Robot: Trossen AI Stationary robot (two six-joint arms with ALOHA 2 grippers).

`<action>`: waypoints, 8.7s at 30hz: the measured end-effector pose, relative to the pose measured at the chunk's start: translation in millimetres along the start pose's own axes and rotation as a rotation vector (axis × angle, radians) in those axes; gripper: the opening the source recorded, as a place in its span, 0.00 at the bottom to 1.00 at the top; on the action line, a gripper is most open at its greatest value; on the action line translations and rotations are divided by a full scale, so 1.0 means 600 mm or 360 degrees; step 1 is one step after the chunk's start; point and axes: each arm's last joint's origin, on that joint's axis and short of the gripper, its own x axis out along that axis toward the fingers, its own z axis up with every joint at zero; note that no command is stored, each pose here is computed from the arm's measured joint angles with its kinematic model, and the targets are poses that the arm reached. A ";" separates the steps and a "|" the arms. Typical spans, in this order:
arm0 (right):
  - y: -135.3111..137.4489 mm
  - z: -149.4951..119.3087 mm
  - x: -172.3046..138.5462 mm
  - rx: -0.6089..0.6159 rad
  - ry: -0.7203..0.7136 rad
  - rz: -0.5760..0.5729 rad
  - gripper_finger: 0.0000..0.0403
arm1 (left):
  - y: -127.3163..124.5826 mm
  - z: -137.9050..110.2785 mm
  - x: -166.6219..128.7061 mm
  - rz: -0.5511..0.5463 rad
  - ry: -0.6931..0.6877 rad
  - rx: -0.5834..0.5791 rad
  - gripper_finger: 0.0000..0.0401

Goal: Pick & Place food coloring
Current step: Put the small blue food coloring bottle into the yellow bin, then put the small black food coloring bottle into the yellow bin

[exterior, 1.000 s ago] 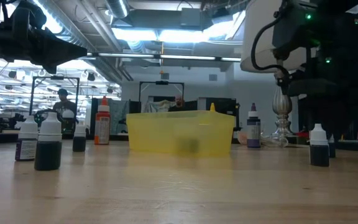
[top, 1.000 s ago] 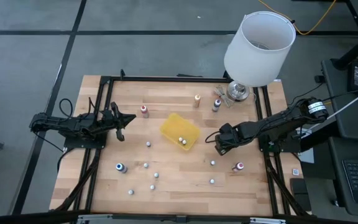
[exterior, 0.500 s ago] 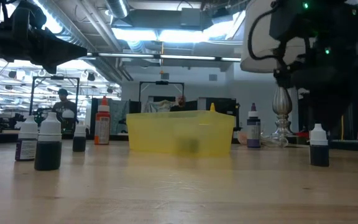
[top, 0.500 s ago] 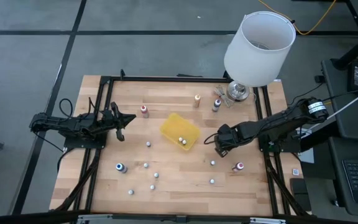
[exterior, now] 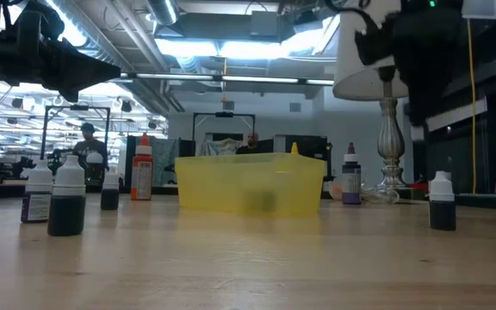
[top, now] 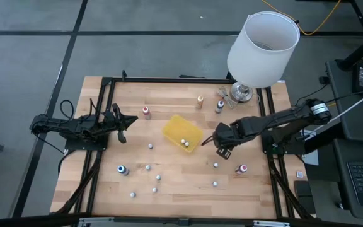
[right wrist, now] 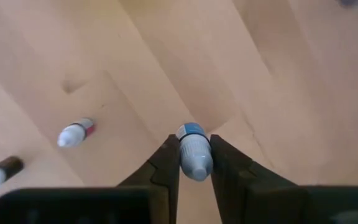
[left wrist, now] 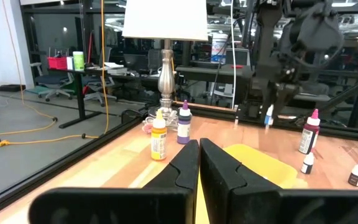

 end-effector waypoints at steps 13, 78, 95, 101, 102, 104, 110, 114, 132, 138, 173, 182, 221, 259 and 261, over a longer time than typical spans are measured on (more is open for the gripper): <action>0.043 0.108 -0.064 -0.0269 -0.0088 0.0047 0.19 | 0.000 0.000 0.000 0.0000 0.0000 0.0000 0.02; 0.152 0.303 0.174 -0.0838 -0.0093 0.0060 0.23 | 0.000 0.000 0.000 0.0000 0.0000 0.0000 0.02; 0.152 0.303 0.170 -0.0835 -0.0082 0.0056 0.30 | 0.000 0.000 0.000 0.0000 0.0000 0.0000 0.02; 0.153 0.308 0.153 -0.0837 -0.0086 0.0057 0.30 | 0.000 0.000 0.000 0.0000 0.0000 0.0000 0.03; 0.153 0.309 0.149 -0.0837 -0.0090 0.0058 0.30 | 0.000 0.000 0.000 0.0000 0.0000 0.0000 0.03; 0.154 0.312 0.141 -0.0835 -0.0104 0.0062 0.30 | 0.000 0.000 0.000 0.0000 0.0000 0.0000 0.03; 0.151 0.314 0.117 -0.0837 -0.0071 0.0051 0.30 | 0.000 0.000 0.000 0.0000 0.0000 0.0000 0.02; 0.148 0.317 0.091 -0.0780 -0.0051 0.0044 0.30 | 0.000 0.000 0.000 0.0000 0.0000 0.0000 0.03; 0.166 0.264 -0.008 -0.0411 -0.0142 0.0081 0.63 | 0.000 0.000 0.000 0.0000 0.0000 0.0000 0.03; 0.176 0.195 -0.013 -0.0286 -0.0112 0.0038 0.65 | 0.000 0.000 0.000 0.0000 0.0000 0.0000 0.02; 0.179 -0.053 0.092 0.0183 -0.0010 -0.0048 0.65 | 0.000 0.000 0.000 -0.0001 0.0000 0.0000 0.02; 0.171 -0.064 0.122 0.0181 0.0011 -0.0030 0.65 | 0.000 0.000 0.000 0.0000 0.0000 0.0000 0.03; 0.180 -0.057 0.112 -0.0056 -0.0001 0.0021 0.14 | 0.000 0.000 0.000 0.0000 0.0000 0.0000 0.02; 0.082 0.294 -0.023 -0.0634 -0.0227 0.0053 0.17 | 0.000 0.000 0.000 0.0000 0.0000 0.0000 0.02; 0.083 0.310 -0.009 -0.0630 -0.0209 0.0052 0.17 | 0.000 0.000 0.000 0.0000 0.0000 0.0000 0.03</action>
